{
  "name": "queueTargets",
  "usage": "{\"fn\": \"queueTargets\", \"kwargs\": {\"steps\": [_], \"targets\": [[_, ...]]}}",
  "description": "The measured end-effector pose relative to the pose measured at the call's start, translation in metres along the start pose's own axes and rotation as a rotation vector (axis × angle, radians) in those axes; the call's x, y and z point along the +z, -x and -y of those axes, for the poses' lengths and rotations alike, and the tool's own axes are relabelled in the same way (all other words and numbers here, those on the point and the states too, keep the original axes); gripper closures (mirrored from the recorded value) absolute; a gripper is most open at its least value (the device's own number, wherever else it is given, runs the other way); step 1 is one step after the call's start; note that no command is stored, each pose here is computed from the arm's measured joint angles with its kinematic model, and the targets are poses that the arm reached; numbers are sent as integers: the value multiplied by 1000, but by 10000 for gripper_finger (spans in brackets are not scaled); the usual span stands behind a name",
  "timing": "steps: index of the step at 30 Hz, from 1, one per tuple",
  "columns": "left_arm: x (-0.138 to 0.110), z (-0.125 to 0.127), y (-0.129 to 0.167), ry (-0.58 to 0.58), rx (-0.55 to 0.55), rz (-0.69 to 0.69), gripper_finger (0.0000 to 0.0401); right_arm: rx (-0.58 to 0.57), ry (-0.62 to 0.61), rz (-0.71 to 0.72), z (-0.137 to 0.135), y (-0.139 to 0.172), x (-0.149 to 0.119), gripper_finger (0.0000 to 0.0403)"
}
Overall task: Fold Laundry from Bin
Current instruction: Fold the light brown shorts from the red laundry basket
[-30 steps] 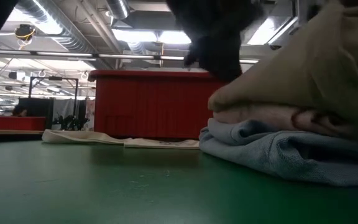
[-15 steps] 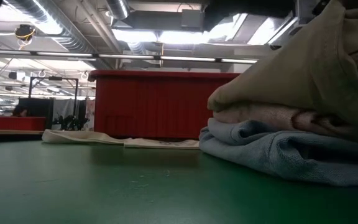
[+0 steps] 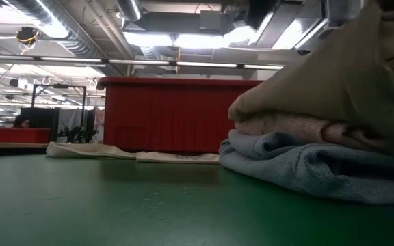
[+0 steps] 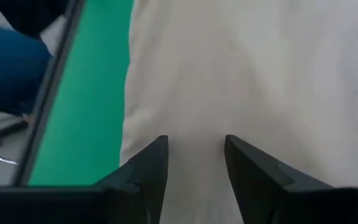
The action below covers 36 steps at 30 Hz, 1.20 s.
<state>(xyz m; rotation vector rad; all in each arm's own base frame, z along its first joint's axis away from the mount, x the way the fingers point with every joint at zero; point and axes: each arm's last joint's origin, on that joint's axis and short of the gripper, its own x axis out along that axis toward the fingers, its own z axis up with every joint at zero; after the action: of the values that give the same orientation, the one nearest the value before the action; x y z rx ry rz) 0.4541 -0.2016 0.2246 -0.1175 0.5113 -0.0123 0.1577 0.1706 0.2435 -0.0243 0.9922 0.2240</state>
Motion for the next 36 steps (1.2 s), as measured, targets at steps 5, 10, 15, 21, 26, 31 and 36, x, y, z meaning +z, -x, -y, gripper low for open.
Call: {"fn": "queueTargets", "kwargs": {"steps": [5, 10, 15, 21, 26, 31, 36], "targets": [[-39, 3, -29, -39, 39, -80, 360, -54, 31, -78, -7, -24, -11, 243], [-60, -3, -46, -55, 69, -138, 360, -113, 56, -148, -5, -44, -22, 243], [-58, -6, -46, -54, 73, -144, 360, -113, 63, -187, -6, -51, -25, 243], [-44, -4, -35, -44, 53, -118, 360, -93, 61, -208, -8, -39, -18, 243], [-27, 1, -19, -35, 41, -78, 360, -99, 65, -220, -9, -12, -3, 243], [3, -7, 1, -57, 69, -5, 360, -203, 118, -161, -5, 17, 13, 243], [26, -27, 12, -66, 142, 52, 360, -338, 197, -66, 1, 39, 26, 243]]}}
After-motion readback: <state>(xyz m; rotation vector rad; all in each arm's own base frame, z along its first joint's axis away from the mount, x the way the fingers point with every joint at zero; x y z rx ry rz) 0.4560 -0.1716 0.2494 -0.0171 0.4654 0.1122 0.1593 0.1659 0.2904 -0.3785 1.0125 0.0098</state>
